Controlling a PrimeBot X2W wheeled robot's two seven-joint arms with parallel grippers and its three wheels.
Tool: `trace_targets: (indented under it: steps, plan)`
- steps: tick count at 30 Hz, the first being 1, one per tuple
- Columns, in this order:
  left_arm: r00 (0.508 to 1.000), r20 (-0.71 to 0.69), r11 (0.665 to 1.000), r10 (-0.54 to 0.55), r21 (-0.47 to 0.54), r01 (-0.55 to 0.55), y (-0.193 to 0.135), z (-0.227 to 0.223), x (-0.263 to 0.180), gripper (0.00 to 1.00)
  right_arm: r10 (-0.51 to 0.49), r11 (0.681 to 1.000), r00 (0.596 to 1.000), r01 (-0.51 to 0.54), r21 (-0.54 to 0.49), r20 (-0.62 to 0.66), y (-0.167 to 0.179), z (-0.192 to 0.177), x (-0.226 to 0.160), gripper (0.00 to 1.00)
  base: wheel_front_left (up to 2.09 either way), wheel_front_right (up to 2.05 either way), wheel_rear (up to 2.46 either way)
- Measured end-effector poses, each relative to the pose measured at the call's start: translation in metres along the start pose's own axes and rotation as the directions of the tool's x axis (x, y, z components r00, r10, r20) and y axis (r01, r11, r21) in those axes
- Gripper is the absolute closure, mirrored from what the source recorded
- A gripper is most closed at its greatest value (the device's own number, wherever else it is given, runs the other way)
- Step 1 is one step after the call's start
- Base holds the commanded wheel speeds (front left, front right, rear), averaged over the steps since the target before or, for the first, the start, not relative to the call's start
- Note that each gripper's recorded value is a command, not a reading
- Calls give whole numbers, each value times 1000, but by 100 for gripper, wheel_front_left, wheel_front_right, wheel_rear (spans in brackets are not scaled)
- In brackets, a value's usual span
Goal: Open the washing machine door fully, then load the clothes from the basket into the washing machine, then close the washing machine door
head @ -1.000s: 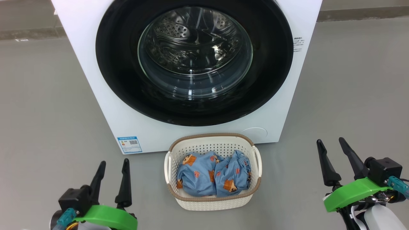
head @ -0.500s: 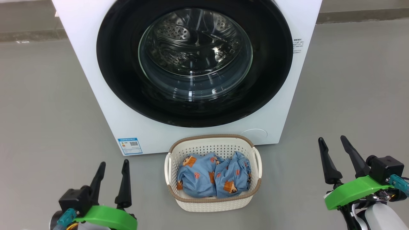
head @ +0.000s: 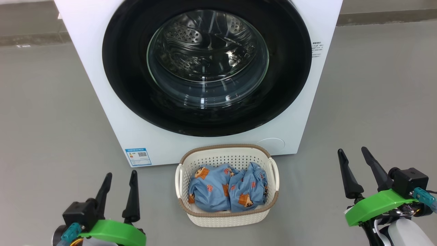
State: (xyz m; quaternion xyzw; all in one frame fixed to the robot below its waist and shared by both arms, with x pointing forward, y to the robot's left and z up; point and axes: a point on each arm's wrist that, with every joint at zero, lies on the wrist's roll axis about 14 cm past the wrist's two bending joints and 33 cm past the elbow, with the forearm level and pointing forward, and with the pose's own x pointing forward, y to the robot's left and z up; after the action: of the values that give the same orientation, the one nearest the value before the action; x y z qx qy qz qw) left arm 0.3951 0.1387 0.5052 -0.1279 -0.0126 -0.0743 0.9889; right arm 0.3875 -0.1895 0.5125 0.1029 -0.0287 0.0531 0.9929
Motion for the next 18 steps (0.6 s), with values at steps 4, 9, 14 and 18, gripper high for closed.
trace_targets:
  steps: [4,9,14,18]
  plan:
    - [1000,1,1000,1,-5,-1,0,0,0,0,0,1000,1000,0,-1,-1,0,0,0,0,0,0,0]
    - [1000,9,1000,10,-9,-10,3,3,1,0,3,1000,1000,-3,-2,-6,1,-2,0,0,3,3,-6]
    - [1000,17,1000,8,-9,-8,2,5,3,0,4,1000,1000,-4,-2,-11,1,-3,-1,0,33,33,-65]
    - [1000,15,1000,7,-9,-7,2,4,3,0,5,1000,1000,-5,-3,-13,1,-4,-1,0,66,66,-133]
